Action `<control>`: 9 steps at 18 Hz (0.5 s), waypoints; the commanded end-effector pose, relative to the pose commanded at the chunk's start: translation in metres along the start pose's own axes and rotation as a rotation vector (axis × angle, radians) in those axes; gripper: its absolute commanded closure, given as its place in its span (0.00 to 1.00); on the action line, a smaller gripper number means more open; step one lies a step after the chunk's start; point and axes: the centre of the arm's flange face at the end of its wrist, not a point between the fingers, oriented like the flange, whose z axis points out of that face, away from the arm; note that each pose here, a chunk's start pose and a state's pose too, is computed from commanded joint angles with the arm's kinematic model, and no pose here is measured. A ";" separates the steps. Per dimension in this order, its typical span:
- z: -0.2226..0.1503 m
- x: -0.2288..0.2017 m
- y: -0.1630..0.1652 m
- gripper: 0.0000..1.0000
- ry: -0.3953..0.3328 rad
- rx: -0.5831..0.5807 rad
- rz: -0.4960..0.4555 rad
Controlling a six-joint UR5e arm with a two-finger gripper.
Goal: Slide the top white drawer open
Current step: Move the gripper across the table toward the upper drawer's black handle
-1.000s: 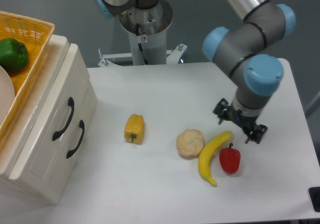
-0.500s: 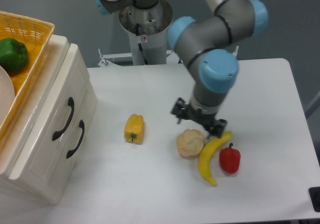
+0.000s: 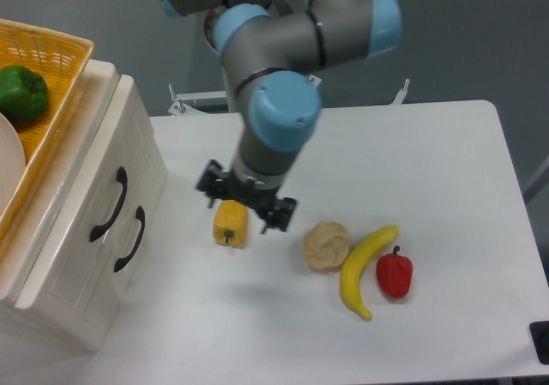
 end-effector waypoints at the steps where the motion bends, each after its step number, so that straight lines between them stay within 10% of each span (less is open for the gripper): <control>1: 0.002 0.006 -0.002 0.00 0.013 0.005 -0.028; 9: 0.020 0.044 -0.011 0.00 0.067 -0.004 -0.090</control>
